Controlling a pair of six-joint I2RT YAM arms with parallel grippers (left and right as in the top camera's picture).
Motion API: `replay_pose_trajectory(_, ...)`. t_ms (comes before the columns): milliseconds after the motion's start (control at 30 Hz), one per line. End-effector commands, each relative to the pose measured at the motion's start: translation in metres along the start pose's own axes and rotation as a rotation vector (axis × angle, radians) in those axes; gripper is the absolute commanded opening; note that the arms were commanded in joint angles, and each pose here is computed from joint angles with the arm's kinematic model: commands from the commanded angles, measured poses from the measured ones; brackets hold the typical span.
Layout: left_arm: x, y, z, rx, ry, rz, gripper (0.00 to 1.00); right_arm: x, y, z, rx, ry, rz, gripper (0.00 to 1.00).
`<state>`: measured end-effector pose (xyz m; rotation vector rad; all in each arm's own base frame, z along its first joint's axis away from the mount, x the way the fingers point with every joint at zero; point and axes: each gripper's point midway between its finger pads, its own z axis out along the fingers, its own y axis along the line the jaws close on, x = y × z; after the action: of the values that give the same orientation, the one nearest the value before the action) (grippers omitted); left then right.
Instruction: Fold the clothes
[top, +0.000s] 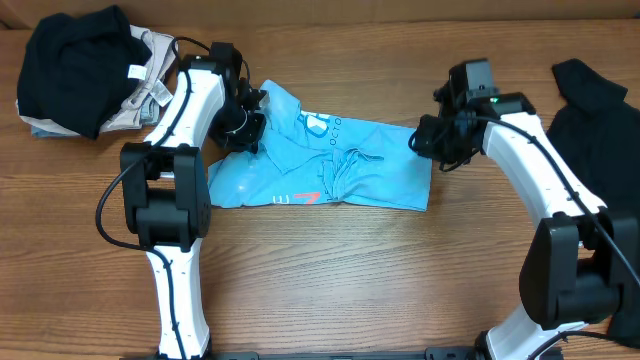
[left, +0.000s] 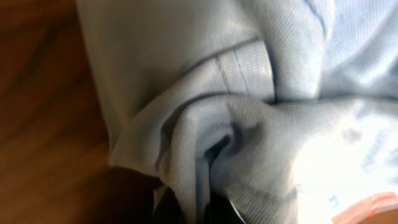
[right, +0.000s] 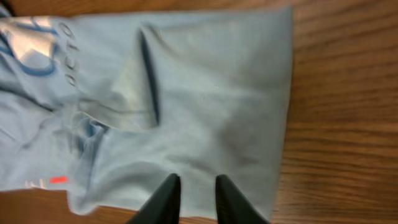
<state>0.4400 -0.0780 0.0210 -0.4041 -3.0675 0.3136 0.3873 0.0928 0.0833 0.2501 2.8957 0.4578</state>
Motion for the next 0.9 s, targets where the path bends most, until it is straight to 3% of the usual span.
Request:
replay_pose_trajectory(0, -0.011, -0.003, -0.035, -0.045, -0.024, -0.026, 0.04, 0.01, -0.003, 0.003, -0.007, 0.007, -0.001, 0.16)
replay_pose_trajectory(267, -0.02, -0.062, -0.093, -0.087, -0.068, 0.098, 0.04, 0.006, -0.011, 0.0, -0.015, -0.004, 0.025, 0.15)
replay_pose_trajectory(533, -0.014, -0.167, -0.075, -0.074, -0.067, 0.26, 0.04, -0.013, -0.021, -0.05, -0.172, -0.089, 0.068, 0.15)
replay_pose_trajectory(700, -0.009, -0.234, -0.063, -0.055, -0.105, 0.357, 0.04, -0.017, -0.056, -0.099, -0.17, -0.188, 0.129, 0.15)
replay_pose_trajectory(867, -0.002, -0.276, -0.056, -0.037, -0.137, 0.427, 0.04, -0.009, -0.081, -0.109, -0.144, -0.18, 0.169, 0.16)
